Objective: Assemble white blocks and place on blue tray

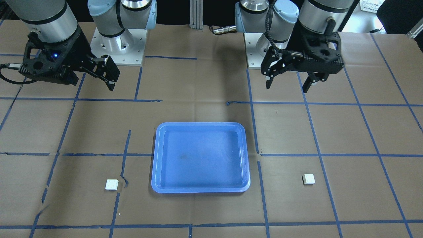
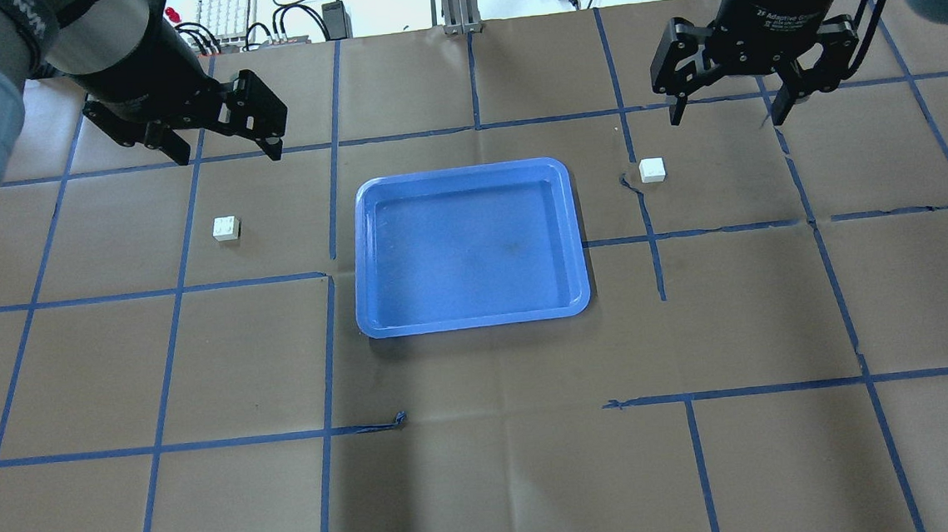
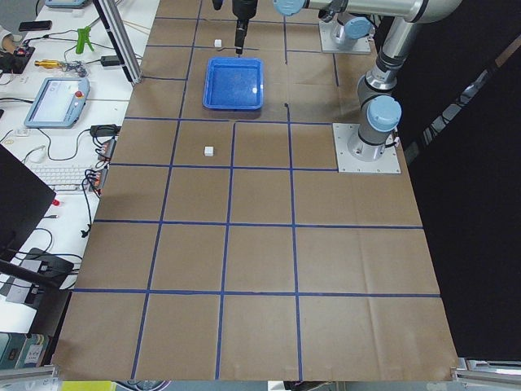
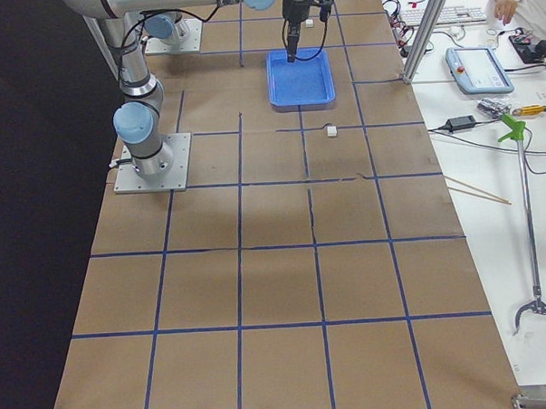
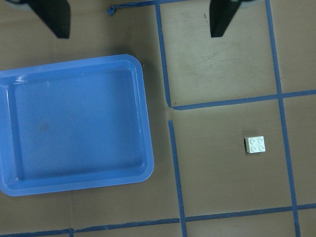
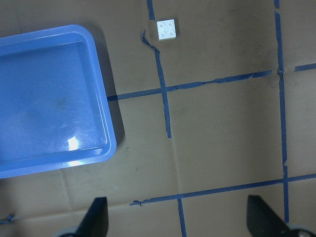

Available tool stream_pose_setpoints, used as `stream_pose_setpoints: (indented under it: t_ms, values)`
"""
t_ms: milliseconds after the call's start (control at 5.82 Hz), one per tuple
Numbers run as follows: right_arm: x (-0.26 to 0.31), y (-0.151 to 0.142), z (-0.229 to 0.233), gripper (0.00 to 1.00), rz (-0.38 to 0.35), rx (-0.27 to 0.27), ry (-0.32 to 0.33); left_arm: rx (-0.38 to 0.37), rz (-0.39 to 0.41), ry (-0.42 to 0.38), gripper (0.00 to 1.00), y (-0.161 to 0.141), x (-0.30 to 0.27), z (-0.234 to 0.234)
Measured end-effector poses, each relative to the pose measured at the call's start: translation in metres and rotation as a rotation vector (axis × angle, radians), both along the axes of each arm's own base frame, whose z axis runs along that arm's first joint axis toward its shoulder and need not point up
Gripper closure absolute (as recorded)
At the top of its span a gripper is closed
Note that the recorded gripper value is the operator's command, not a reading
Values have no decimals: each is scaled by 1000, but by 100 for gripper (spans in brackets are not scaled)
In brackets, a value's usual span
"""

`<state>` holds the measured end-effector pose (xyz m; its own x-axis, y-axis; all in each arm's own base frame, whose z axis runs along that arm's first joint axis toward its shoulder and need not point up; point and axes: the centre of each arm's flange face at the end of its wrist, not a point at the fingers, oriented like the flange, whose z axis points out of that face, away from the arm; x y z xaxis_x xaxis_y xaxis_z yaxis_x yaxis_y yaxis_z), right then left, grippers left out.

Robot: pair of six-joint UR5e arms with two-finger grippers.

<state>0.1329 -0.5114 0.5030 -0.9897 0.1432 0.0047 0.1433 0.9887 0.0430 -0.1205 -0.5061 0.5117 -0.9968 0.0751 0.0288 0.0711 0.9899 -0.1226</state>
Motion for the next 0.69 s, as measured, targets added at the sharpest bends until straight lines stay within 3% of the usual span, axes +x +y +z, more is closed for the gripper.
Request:
stream_pose_setpoints:
  t_ms: [172, 343, 687]
  values:
    - [1, 0, 2, 0, 43, -2, -8, 24, 53, -3, 1, -17, 48, -13]
    - [1, 0, 2, 0, 143, -6, -15, 78, 110, 4, 1, -38, 92, -41]
    - [0, -3, 0, 0, 405, -9, -21, 194, 147, 24, 1, -84, 132, -130]
